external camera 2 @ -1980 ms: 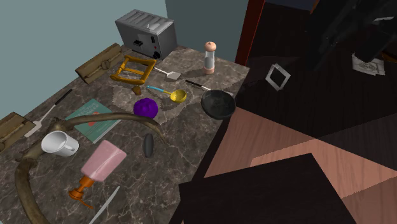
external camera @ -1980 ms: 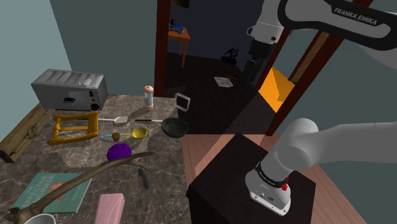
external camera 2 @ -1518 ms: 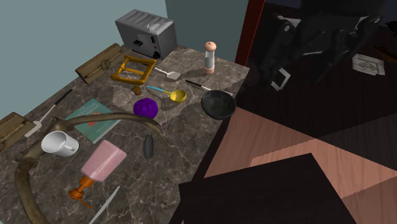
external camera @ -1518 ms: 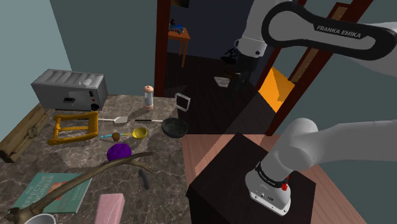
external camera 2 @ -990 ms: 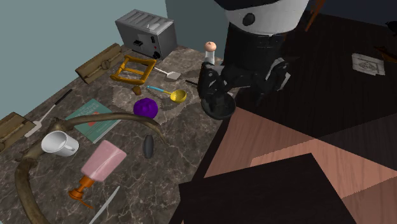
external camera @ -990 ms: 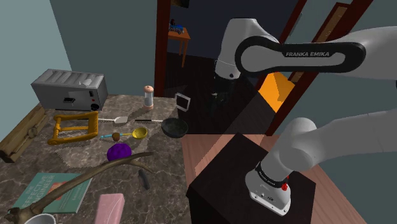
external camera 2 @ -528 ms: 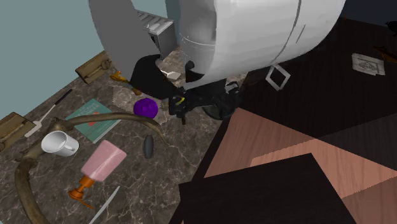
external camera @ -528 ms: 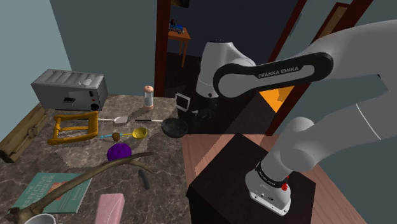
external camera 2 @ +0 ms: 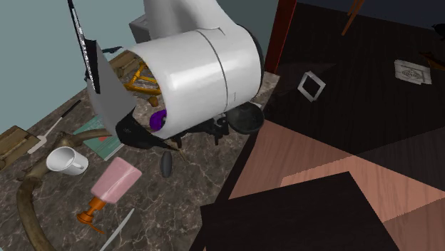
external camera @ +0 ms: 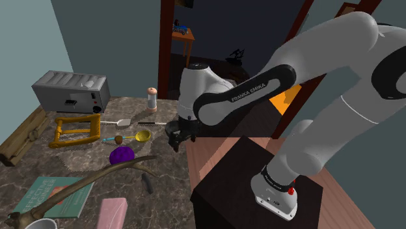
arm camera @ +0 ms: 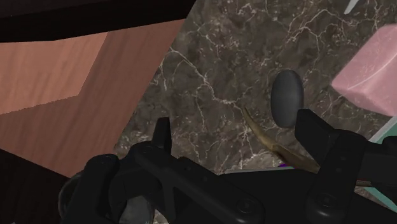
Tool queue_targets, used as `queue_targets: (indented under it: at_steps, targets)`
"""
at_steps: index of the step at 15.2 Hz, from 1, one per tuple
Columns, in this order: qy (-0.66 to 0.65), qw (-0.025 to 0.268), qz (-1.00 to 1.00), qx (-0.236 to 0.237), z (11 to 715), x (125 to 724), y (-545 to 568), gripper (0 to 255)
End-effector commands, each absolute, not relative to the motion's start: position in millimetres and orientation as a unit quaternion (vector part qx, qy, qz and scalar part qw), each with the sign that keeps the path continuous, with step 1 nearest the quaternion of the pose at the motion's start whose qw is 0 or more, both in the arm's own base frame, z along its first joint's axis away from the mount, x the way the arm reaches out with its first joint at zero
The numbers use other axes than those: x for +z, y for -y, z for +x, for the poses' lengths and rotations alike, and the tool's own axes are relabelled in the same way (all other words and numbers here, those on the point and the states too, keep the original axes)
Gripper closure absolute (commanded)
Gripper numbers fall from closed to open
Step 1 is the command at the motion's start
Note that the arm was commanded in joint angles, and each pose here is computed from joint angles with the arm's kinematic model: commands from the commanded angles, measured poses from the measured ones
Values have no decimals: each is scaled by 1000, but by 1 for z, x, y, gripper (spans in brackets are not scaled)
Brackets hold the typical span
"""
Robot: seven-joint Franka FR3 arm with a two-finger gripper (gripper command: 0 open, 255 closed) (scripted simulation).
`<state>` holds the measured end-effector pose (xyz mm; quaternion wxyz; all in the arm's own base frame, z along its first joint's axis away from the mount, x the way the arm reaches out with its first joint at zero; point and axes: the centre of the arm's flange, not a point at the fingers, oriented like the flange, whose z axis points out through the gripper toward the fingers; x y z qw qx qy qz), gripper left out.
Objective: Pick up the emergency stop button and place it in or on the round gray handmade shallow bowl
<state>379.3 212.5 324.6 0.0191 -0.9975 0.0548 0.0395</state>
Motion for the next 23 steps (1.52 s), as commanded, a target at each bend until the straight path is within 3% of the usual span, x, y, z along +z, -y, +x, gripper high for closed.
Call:
queue_targets:
  at_steps: [1,16,23]
  targets:
    - [-62,19,-997,39,387,305,-227,0]
    - [-105,16,-993,42,455,160,-344,0]
    - [-107,16,-993,42,455,121,-351,0]
